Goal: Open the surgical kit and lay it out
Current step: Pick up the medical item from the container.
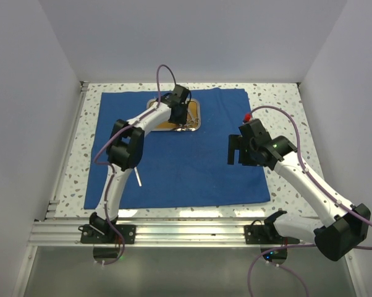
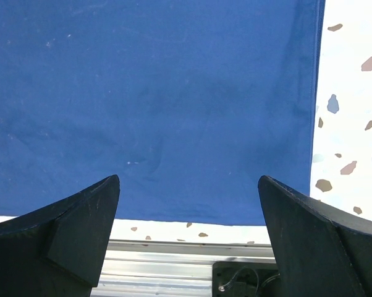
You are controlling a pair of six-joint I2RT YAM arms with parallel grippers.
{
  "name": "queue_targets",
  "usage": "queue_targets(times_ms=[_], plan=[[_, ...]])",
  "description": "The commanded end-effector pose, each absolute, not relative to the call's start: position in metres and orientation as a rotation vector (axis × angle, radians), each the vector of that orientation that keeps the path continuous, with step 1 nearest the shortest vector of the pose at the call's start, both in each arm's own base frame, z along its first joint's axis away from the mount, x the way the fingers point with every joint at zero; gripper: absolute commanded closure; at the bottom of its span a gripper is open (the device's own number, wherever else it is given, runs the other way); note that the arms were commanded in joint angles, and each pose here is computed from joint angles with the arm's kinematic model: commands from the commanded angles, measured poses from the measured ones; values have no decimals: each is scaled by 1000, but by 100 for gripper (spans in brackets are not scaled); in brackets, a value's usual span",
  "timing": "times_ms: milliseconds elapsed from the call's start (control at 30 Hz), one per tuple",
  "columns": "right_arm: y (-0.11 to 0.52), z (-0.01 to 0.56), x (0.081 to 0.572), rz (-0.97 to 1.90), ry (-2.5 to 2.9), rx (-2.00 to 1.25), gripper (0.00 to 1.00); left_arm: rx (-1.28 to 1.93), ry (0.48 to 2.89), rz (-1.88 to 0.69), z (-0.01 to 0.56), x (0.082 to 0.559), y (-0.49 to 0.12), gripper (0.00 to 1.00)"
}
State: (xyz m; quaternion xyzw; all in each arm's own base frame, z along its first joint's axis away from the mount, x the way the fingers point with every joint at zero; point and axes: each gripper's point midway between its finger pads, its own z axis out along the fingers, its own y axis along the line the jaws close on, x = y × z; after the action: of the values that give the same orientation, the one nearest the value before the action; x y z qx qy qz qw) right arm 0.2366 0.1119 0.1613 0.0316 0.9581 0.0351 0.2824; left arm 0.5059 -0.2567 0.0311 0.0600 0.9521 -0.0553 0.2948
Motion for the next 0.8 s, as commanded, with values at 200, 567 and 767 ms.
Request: queue_targets(times_ms=[200, 567, 767], plan=[[103, 166, 237, 41, 2553, 0, 1, 25, 2685, -35, -34, 484, -248, 61], [97, 169, 240, -1, 2548, -73, 2, -18, 2744, -141, -67, 493, -269, 100], [99, 170, 243, 18, 2540, -81, 2, -12, 2583, -128, 16, 520, -267, 100]])
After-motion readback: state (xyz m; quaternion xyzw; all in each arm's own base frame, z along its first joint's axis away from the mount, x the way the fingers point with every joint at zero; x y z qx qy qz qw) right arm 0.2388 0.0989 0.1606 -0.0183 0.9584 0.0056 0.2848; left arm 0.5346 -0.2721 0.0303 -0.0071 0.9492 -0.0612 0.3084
